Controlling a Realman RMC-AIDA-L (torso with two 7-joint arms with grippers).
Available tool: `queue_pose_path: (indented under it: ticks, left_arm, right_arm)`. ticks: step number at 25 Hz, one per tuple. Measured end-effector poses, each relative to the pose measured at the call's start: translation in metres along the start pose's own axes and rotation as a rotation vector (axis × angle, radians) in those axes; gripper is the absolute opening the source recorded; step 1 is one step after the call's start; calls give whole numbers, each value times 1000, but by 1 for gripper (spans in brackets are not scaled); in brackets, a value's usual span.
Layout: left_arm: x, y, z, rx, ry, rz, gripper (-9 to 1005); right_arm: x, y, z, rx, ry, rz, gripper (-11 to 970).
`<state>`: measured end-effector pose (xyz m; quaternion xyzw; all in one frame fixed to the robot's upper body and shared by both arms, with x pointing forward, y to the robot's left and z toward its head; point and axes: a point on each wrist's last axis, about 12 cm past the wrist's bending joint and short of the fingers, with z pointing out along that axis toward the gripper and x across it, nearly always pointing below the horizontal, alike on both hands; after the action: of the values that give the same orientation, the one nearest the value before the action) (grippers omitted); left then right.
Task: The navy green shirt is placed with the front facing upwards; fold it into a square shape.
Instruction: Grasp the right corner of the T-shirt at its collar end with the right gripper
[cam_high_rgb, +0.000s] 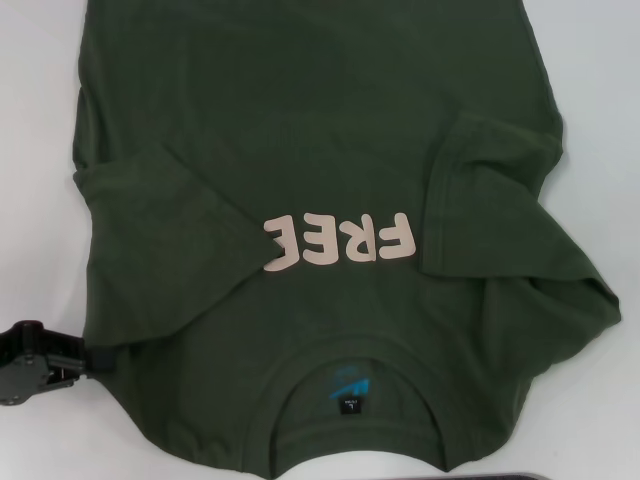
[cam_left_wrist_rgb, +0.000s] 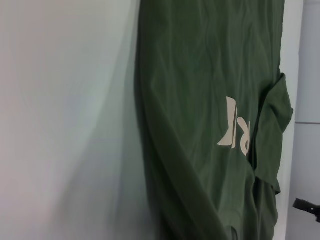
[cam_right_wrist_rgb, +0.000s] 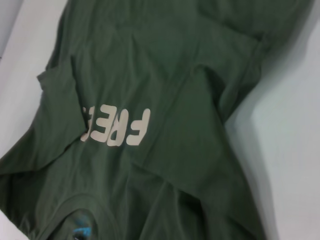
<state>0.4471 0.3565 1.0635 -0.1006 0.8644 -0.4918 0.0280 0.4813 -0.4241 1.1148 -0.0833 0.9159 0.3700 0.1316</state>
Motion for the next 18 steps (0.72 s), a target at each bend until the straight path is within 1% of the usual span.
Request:
queue_pose_path:
  ticks: [7, 18]
  left_arm:
    - [-2, -3, 2, 9, 11, 15, 45]
    - [-4, -5, 1, 5, 11, 26, 47]
  right_arm:
    - [5, 2, 19, -11, 42, 40, 840]
    - [11, -3, 28, -11, 40, 115, 841]
